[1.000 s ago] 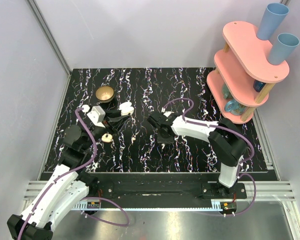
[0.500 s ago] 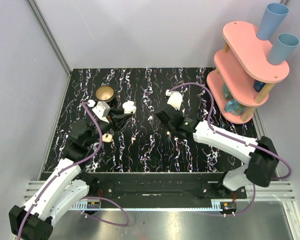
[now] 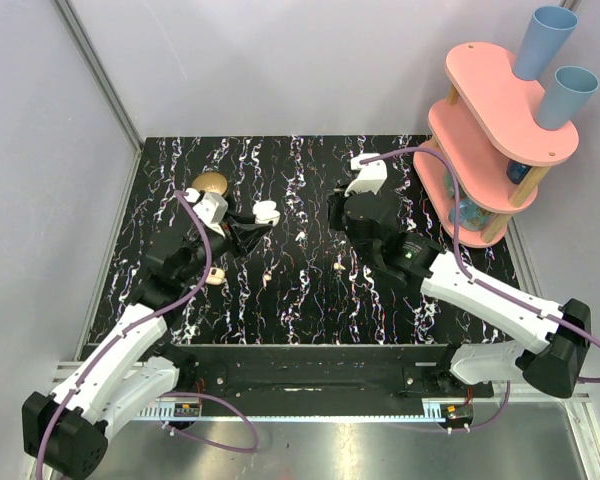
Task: Insert the wireless bluetooth earbuds into the charging case
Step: Pick up the right earbud from the center of the board, then insert the right earbud at the center of the board.
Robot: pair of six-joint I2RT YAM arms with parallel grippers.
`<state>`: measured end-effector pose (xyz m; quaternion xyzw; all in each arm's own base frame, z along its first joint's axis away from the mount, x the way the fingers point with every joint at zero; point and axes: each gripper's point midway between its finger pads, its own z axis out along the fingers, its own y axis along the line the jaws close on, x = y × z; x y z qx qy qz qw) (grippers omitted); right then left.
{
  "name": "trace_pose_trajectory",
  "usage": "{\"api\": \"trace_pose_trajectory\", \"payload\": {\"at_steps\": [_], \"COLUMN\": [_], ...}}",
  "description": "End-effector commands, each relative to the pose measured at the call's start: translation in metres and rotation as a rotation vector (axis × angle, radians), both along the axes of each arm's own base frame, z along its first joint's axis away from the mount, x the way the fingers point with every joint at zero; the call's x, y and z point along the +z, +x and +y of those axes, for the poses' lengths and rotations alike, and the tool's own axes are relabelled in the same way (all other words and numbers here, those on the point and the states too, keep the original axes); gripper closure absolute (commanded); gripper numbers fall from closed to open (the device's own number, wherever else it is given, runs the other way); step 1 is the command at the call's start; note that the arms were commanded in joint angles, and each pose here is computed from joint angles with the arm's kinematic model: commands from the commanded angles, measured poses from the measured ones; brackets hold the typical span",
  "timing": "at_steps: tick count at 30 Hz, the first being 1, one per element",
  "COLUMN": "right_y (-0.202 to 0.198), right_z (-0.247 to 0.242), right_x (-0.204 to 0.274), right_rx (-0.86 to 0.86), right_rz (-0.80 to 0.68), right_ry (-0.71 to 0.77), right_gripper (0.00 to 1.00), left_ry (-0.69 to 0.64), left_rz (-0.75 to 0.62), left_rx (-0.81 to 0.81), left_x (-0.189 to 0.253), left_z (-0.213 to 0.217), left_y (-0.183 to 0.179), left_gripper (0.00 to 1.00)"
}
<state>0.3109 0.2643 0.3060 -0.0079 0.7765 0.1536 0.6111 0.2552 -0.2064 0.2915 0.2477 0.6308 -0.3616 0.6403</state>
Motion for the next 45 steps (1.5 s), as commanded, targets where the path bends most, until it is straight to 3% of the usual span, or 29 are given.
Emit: {"api": "trace_pose_trajectory", "payload": {"at_steps": [1, 11, 24, 45], "right_y": [-0.004, -0.009, -0.041, -0.051], "right_z": [0.007, 0.041, 0.080, 0.098], "right_x": [0.065, 0.102, 0.105, 0.079], "right_rx": [0.052, 0.204, 0.461, 0.523], "right_rz": [-0.132, -0.200, -0.185, -0.175], "right_ry": [0.127, 0.215, 0.266, 0.129], "right_gripper": [0.85, 0.86, 0.89, 0.92], "left_ry": [-0.053, -0.040, -0.058, -0.071], "left_rz": [-0.097, -0.107, -0.225, -0.239], "left_rx": [-0.033, -0.066, -0.123, -0.115], "left_x": [0.039, 0.035, 0.044, 0.051], "left_z": [-0.004, -0.011, -0.018, -0.019], "left_y": [-0.003, -0.002, -0.014, -0.017], "left_gripper": [1.00, 1.00, 1.00, 1.00]}}
